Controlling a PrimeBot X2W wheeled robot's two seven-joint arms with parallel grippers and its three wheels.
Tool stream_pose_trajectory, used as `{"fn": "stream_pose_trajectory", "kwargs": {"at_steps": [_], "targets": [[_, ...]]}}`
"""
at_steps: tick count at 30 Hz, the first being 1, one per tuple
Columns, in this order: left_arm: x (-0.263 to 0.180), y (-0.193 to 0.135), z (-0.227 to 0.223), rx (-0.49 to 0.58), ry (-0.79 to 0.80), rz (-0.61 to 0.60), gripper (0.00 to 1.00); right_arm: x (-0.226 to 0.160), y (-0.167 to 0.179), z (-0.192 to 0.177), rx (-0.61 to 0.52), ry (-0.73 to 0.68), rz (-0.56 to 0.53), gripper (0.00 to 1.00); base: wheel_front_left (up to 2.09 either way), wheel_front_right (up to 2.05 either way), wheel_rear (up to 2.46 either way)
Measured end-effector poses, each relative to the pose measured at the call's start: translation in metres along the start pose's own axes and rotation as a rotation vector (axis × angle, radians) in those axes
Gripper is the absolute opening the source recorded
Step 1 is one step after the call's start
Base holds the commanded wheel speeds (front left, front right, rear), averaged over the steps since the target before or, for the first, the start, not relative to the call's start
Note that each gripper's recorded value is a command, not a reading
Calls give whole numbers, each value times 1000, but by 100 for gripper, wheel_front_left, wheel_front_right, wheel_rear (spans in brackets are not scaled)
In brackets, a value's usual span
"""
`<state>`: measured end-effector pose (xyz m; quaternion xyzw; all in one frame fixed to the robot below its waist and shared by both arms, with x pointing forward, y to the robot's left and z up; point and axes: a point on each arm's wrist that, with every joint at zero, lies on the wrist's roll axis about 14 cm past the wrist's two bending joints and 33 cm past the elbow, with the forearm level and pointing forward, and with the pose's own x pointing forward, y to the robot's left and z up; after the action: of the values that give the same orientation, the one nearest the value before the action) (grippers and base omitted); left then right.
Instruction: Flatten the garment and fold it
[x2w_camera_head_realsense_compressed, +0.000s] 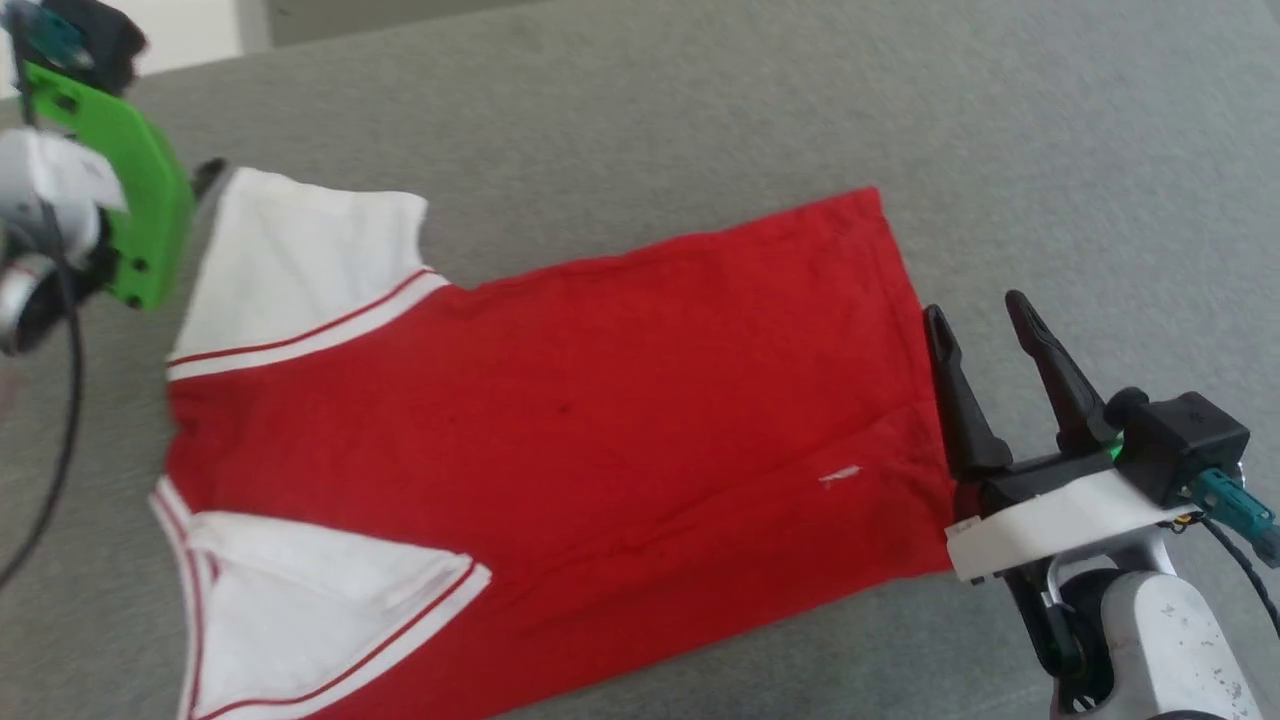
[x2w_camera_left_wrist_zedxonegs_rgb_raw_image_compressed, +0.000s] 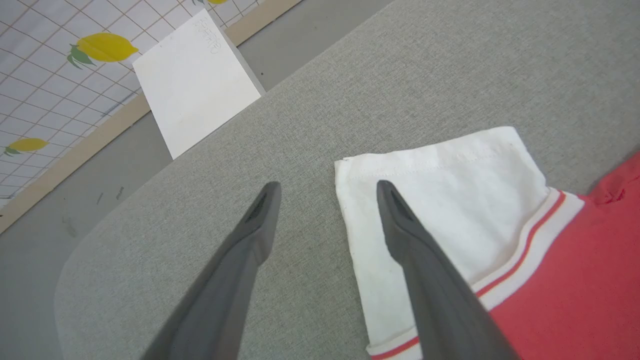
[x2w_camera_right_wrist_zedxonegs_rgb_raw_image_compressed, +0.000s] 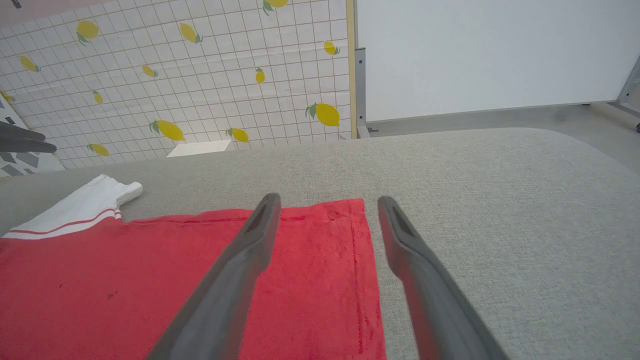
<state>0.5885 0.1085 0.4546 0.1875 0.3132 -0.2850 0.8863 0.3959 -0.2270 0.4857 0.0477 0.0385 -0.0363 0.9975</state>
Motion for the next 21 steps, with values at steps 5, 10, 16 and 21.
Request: {"fn": "stream_pose_trajectory", "kwargs": {"at_steps": [5,10,16,21], "targets": [[30,-5,-19,-78,168,-64,100,-4,-17,-10,-2,31,-53,100,0,0,0],[53,-2,-45,-173,306,-71,100,-8,-27,-23,0,65,-90,100,0,0,0],[73,-3,-53,-200,322,-85,100,-10,-32,-36,-7,107,-109,100,0,0,0],[79,-5,-58,-192,347,-101,0,-9,-39,-41,-15,126,-127,100,0,0,0]]}}
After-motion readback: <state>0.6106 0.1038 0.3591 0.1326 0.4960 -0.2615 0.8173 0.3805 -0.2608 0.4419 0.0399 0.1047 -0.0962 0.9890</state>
